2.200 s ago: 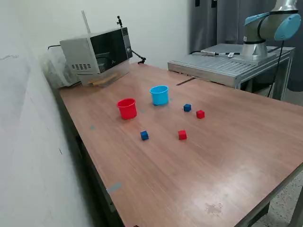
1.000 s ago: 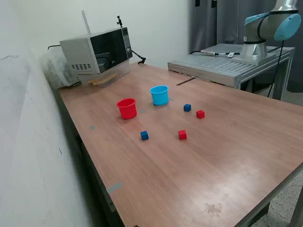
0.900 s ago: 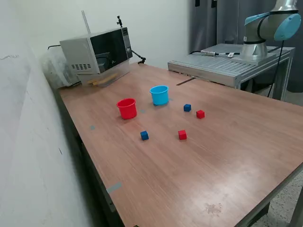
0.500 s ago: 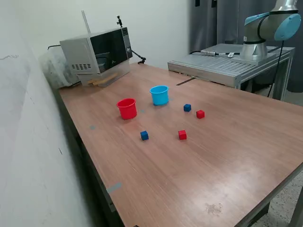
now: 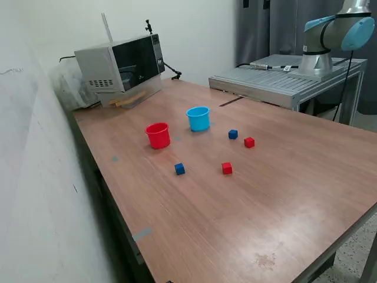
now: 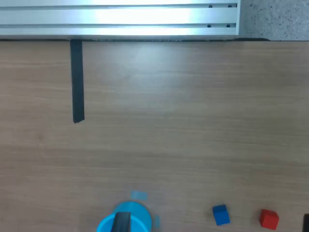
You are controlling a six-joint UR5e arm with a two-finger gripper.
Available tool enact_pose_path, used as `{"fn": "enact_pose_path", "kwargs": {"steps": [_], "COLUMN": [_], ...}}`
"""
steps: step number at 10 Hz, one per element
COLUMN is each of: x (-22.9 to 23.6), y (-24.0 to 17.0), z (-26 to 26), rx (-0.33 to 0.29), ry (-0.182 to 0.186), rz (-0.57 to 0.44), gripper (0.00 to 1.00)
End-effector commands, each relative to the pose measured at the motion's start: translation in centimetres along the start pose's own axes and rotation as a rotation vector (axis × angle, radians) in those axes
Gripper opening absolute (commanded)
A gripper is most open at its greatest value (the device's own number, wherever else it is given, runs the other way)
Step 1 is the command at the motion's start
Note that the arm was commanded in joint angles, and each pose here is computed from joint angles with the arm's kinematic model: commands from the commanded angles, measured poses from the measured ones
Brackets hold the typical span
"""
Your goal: Place red objects in the red bin, and blue objects in the blue bin.
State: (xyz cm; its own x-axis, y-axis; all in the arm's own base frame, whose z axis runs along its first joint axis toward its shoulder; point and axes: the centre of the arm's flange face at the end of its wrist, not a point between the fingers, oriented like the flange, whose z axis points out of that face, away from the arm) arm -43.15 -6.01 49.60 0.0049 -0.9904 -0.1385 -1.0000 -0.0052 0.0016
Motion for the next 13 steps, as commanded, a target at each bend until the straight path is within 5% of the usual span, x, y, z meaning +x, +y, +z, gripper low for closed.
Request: {"fn": "enact_pose_path", "kwargs": {"steps": [1,6,9,11,13], "x": [0.1,-0.3,1.2,3.4,5.0], "y": [0.0,2.1,9.1,11.3,11.9], "z": [0.0,0.5,-1.7,2.0,6.4], "rx": [0.0,0.009,-0.124,-0.079,-0.143], "ry": [-0.001,0.013,0.025,0.05,0.086], "rz": [-0.001,-0.016,-0.053,-0.087,-0.094], "gripper": [1.0,1.0,1.0,1.0,1.0]}}
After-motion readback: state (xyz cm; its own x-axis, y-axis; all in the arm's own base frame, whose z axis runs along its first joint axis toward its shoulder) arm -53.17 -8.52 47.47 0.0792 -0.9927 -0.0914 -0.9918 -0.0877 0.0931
